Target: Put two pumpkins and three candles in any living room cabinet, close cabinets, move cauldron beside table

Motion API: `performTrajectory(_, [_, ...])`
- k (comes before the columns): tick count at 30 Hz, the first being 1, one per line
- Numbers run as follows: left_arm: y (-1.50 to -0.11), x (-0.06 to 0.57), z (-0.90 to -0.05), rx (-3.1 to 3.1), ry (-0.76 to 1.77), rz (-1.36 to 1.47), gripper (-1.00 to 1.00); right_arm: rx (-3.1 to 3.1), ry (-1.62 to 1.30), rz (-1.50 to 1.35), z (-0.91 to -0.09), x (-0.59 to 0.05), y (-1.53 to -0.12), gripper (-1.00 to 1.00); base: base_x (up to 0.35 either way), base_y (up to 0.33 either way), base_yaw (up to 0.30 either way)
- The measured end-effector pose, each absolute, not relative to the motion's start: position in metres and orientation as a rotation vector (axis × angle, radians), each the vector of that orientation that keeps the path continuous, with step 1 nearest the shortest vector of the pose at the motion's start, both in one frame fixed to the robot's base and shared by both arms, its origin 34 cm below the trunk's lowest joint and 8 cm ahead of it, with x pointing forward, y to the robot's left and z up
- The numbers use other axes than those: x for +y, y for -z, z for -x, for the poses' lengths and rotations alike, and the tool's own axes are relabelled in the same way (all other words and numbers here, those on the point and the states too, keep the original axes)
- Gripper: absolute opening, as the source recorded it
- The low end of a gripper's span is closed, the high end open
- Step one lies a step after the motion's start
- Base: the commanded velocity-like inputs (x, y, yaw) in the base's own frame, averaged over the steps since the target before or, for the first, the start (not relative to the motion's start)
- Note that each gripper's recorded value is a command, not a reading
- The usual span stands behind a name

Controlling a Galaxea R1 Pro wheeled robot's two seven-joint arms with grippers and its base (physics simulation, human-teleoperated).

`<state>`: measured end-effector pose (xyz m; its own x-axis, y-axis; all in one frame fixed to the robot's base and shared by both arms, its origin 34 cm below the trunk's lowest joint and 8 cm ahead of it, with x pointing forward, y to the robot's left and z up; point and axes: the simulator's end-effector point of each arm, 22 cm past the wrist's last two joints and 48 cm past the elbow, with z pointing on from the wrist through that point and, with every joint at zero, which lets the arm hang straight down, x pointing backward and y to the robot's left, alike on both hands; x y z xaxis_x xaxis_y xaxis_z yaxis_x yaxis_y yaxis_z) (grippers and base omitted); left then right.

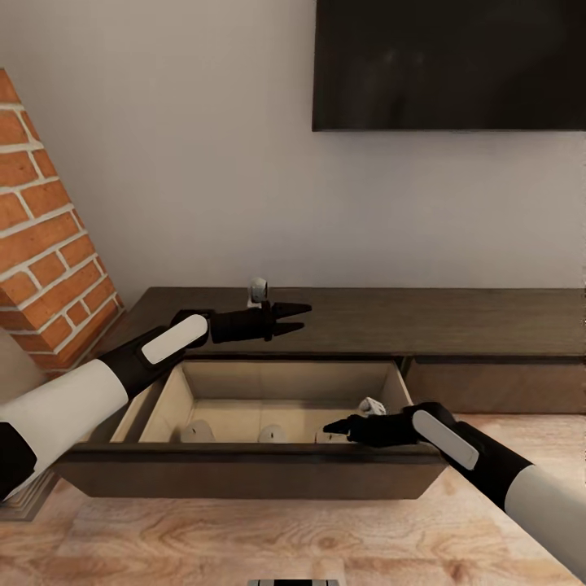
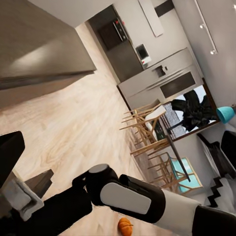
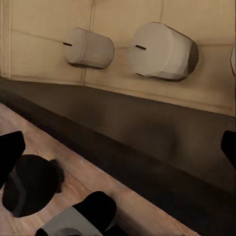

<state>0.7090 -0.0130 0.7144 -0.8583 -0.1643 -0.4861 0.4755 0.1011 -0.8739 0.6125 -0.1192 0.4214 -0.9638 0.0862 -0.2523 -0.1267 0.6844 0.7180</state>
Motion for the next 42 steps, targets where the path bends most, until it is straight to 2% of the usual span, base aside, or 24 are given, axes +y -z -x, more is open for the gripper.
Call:
performTrajectory(11, [-0.713,-0.013,-0.709,1.92,1.804,-0.305,1.0,2.459,-1.507,0.174,-0.59,-0.113,-0.486,1.0,-0.006,0.0,0.0])
performTrajectory(19, [-0.714,-0.013,-0.709,1.919,1.807,-0.305,1.0,2.466,-1.516,0.162,-0.589,-0.114,-0.482,1.0,-0.036,0.0,0.0])
performTrajectory(31, [-0.715,-0.014,-0.708,1.918,1.808,-0.311,1.0,2.482,-1.513,0.154,-0.587,-0.115,-0.478,1.0,-0.285,0.0,0.0])
performTrajectory(42, [-0.714,-0.016,-0.707,1.924,1.805,-0.312,1.0,2.487,-1.499,0.153,-0.587,-0.116,-0.476,1.0,-0.023,0.0,0.0])
